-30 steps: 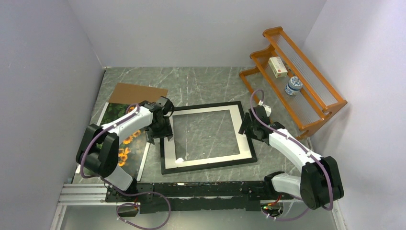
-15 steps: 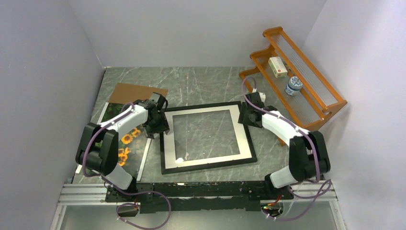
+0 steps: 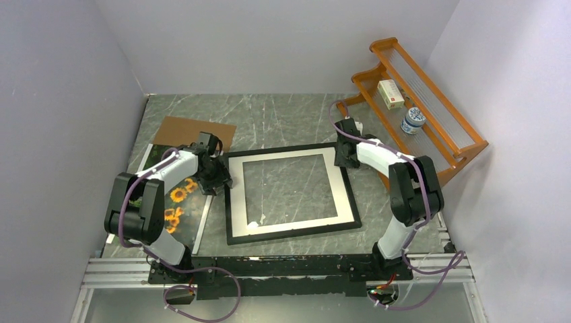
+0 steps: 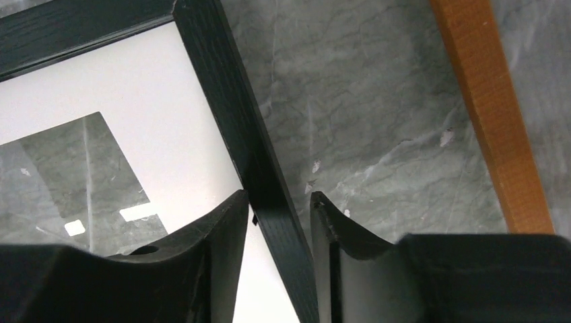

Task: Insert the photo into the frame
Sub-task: Adjust the photo frame at the center of the board.

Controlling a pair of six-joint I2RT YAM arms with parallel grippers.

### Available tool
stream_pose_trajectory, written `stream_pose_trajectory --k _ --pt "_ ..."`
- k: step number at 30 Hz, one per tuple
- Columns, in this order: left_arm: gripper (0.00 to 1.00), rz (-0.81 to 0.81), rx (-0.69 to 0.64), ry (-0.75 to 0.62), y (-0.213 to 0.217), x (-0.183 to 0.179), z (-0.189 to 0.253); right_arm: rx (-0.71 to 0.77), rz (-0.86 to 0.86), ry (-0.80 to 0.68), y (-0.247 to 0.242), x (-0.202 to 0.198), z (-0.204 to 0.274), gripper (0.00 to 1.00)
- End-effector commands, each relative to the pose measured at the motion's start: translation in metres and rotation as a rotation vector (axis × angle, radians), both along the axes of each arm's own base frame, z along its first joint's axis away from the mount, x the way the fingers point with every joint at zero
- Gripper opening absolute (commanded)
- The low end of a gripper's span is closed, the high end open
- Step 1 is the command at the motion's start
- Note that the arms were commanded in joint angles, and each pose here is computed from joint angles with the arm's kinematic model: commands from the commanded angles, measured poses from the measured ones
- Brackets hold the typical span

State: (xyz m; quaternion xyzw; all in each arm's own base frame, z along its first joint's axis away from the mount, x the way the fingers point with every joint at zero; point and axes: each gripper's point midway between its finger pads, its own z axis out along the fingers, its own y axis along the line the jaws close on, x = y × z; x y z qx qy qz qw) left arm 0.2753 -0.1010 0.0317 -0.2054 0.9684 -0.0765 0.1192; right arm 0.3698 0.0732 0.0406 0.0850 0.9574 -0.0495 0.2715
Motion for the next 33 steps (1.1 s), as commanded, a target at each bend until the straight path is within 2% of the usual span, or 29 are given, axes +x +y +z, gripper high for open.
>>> stream_pose_trajectory --k 1,12,17,23,25,29,33 --pt "0.63 -0.026 -0.053 -0.037 -0.006 0.009 0.004 -0.002 0.006 0.0 -0.004 0.006 0.005 0.39" --pt "0.63 -0.024 -0.058 -0.032 -0.005 0.009 0.002 0.041 0.015 0.05 -0.007 0.001 -0.009 0.39" --pt "0.63 -0.026 -0.062 -0.025 -0.006 0.009 0.001 0.096 0.038 0.051 -0.001 -0.003 -0.007 0.5" --pt "0.62 -0.028 -0.062 -0.02 -0.006 0.008 0.0 0.112 0.029 0.064 -0.005 -0.01 -0.01 0.38" --pt "0.62 -0.029 -0.063 -0.018 -0.006 0.008 -0.001 0.12 0.033 0.064 -0.004 -0.011 -0.009 0.37" --pt "0.62 -0.028 -0.062 -0.016 -0.006 0.008 -0.001 0.134 0.036 0.051 -0.002 -0.012 -0.003 0.51" --pt "0.62 -0.027 -0.061 -0.016 -0.006 0.008 0.0 0.149 0.035 0.029 -0.001 -0.012 0.004 0.55"
